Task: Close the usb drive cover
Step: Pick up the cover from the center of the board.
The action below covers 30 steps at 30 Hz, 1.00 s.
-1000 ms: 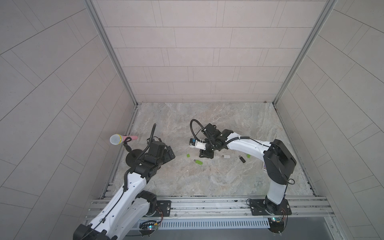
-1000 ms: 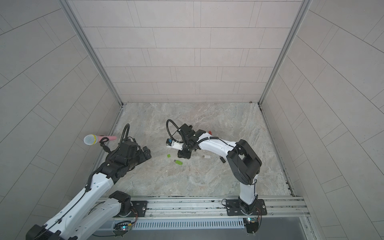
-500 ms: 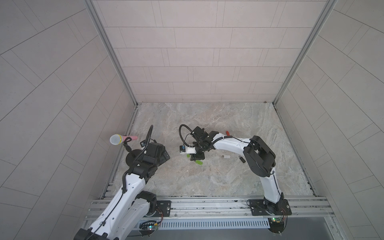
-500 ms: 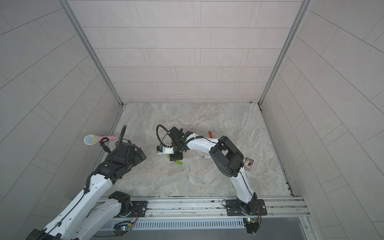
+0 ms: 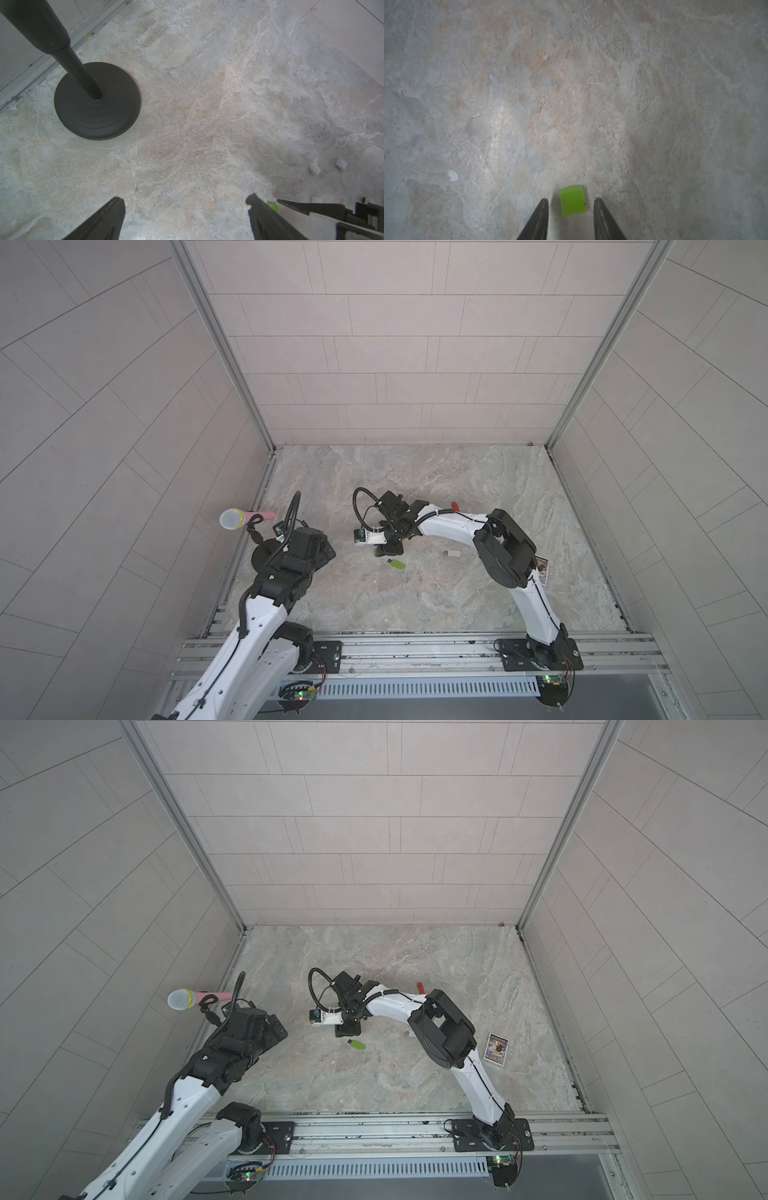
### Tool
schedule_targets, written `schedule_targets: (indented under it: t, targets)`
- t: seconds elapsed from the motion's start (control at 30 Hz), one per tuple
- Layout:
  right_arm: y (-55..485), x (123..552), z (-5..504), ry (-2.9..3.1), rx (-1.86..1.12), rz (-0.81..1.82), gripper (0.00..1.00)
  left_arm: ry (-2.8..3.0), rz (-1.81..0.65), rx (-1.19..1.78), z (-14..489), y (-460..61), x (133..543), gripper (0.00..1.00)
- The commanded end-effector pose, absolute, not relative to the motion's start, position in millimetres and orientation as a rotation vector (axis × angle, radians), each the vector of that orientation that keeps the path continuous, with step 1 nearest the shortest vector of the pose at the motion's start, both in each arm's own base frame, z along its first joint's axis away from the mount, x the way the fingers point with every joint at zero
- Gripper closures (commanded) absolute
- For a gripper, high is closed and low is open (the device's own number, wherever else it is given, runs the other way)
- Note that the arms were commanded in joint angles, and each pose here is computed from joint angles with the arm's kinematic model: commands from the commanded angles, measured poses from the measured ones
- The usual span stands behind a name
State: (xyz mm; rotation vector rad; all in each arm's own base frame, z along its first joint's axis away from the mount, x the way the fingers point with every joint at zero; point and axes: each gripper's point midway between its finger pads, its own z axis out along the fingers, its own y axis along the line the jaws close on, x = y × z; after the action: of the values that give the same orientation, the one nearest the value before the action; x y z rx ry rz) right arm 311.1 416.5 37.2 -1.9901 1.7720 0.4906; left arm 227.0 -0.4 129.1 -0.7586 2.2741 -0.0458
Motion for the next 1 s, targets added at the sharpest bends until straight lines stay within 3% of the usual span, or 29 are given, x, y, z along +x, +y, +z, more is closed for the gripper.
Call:
schedule_targets:
  t: [0.0, 0.43, 0.73, 0.97]
  targets:
    - [411, 299, 23, 1.798, -2.068, 0.538, 0.64, 2.254, -0.02, -0.787, 133, 6, 225, 0.0]
    - [386, 297, 5, 1.936, -2.103, 0.425, 0.8, 2.264, -0.044, -0.776, 130, 2, 226, 0.0]
    - [372, 305, 13, 1.982, -1.988, 0.299, 0.83, 2.28, -0.078, -0.75, 129, -4, 226, 0.0]
    - [338, 276, 19, 1.995, -2.033, 0.272, 0.82, 2.291, -0.145, -0.722, 125, -13, 227, 0.0]
